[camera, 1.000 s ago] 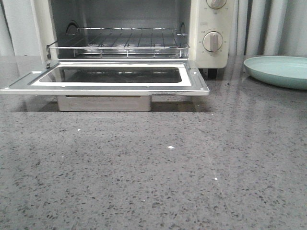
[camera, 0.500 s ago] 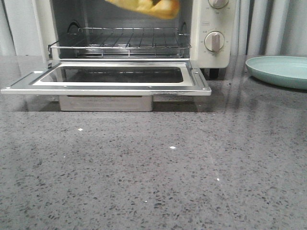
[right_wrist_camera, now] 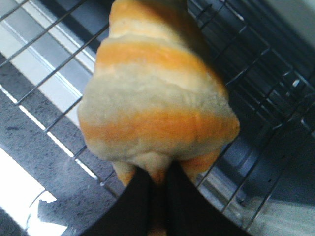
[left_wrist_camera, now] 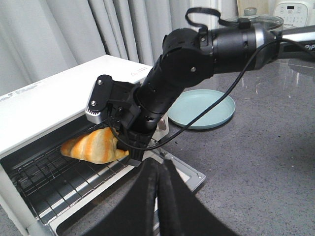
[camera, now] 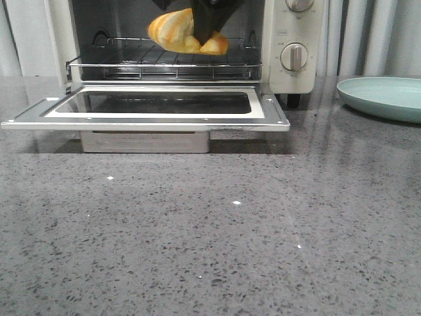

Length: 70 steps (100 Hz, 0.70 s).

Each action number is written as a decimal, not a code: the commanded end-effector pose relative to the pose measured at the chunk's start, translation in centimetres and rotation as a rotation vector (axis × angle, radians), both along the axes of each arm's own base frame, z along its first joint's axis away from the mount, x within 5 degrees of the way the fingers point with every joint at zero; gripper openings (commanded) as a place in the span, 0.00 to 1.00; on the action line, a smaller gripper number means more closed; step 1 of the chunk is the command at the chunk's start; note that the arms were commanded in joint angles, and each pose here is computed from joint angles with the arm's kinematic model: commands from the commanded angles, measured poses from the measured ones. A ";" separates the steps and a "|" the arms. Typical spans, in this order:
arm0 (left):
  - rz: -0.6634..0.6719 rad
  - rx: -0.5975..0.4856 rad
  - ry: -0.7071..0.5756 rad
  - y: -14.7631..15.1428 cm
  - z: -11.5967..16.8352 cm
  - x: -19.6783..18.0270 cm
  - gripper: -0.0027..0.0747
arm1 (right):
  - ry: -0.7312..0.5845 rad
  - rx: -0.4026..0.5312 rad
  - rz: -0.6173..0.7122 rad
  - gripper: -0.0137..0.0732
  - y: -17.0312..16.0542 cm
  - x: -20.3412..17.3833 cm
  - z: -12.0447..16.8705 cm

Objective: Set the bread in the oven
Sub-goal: 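Carry the croissant into the oven above the wire rack, then open the right gripper to drop the croissant onto the rack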

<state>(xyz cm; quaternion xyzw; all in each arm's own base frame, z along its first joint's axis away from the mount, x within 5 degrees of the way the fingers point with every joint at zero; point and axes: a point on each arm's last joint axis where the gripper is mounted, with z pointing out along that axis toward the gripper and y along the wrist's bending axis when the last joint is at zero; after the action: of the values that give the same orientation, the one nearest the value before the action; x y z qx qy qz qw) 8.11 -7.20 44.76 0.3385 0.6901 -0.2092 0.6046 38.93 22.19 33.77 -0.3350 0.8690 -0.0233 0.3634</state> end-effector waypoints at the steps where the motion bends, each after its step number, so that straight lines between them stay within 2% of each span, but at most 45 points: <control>1: 0.018 -0.074 -0.049 0.2 1.4 -0.1 0.01 | -0.199 0.029 0.028 0.09 -0.4 -0.1 3.9; 7: 0.018 -0.074 -0.049 0.2 1.4 -0.1 0.01 | -0.229 0.038 0.035 0.11 -0.2 0.2 4.0; 12: 0.018 -0.074 -0.049 0.1 1.4 -0.1 0.01 | -0.246 0.048 0.041 0.17 -0.1 0.3 4.0; 19: 0.016 -0.071 -0.046 0.1 1.3 -0.1 0.01 | -0.264 0.059 0.047 0.33 0.0 0.4 4.1; 31: 0.013 -0.068 -0.042 0.1 1.3 -0.1 0.01 | -0.263 0.068 0.036 0.69 0.2 0.7 3.8; 38: 0.011 -0.065 -0.039 0.1 1.2 -0.1 0.01 | -0.253 0.077 0.020 0.78 0.2 0.7 3.7; 56: 0.028 -0.070 -0.042 0.2 1.3 -0.1 0.01 | -0.226 0.102 -0.008 0.73 -0.3 -0.1 4.5; 63: 0.084 -0.095 -0.047 0.8 1.4 -0.2 0.01 | -0.196 0.130 -0.042 0.66 -0.9 -1.0 5.5; 70: 0.160 -0.103 -0.064 1.7 1.2 -0.5 0.01 | -0.147 0.137 -0.059 0.54 -1.6 -2.4 6.5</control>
<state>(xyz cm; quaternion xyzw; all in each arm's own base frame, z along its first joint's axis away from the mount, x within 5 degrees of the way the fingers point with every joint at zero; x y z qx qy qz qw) 8.04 -6.60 44.68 0.3133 0.7025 -0.1946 0.6086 39.17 22.23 34.55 -0.3060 0.8648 -0.0170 0.3977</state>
